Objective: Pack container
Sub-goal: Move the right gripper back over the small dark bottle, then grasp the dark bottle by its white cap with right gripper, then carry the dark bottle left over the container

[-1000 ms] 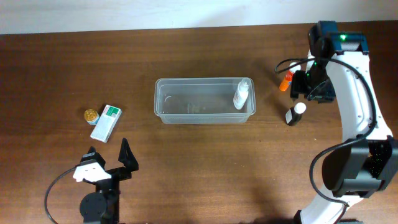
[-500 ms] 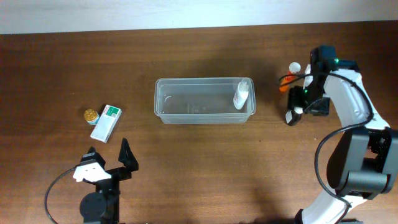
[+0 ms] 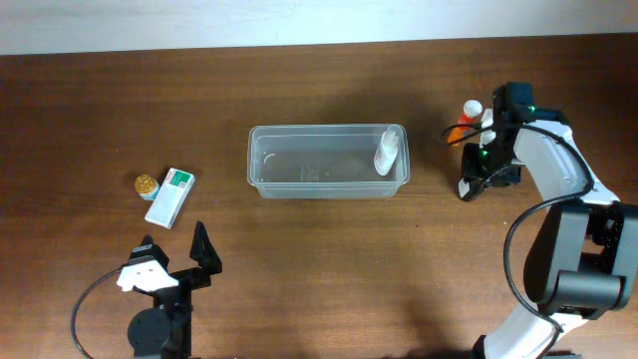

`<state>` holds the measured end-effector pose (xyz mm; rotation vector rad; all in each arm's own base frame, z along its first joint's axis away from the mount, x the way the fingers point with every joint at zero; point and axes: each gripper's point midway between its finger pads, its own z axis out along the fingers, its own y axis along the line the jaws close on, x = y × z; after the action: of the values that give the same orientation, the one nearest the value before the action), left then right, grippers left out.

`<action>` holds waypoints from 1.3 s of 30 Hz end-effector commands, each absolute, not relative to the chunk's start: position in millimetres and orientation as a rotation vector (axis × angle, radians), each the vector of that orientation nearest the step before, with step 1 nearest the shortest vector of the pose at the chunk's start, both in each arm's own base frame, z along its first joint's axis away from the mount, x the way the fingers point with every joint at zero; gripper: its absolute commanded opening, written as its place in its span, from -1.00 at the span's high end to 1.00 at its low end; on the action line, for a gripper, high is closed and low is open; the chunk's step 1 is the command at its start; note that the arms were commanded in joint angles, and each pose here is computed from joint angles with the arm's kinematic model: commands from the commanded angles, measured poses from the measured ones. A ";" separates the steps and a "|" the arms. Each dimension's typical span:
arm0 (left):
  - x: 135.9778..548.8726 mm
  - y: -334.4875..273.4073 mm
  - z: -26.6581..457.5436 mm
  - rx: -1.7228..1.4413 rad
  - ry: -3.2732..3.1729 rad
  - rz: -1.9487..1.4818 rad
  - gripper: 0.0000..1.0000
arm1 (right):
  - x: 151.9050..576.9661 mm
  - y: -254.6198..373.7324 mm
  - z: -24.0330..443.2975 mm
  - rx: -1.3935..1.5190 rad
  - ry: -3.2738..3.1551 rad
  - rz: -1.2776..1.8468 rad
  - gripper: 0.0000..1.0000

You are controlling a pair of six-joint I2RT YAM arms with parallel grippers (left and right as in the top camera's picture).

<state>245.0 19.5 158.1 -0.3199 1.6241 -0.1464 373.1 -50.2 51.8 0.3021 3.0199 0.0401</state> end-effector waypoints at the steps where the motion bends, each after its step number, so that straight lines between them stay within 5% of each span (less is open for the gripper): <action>1: 245.0 19.1 157.3 -0.309 1.622 -0.145 -0.99 | 373.0 -51.3 61.5 0.308 2.991 0.040 0.51; 12: 245.0 19.1 157.3 -0.309 1.622 -0.145 -0.99 | 372.2 -50.6 73.7 0.306 2.975 0.043 0.67; 23: 245.0 19.1 157.3 -0.309 1.622 -0.145 -0.99 | 373.0 -31.2 181.9 0.253 2.795 0.176 0.66; 31: 245.0 19.1 157.3 -0.309 1.622 -0.145 -0.99 | 355.9 22.1 241.8 0.076 2.669 0.291 0.66; 39: 245.0 19.1 157.3 -0.309 1.622 -0.145 -0.99 | 349.9 92.9 243.0 -0.120 2.668 0.331 0.66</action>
<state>245.0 19.5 158.1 -0.3199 1.6241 -0.1464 348.3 73.0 234.1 -0.0943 2.6985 0.3099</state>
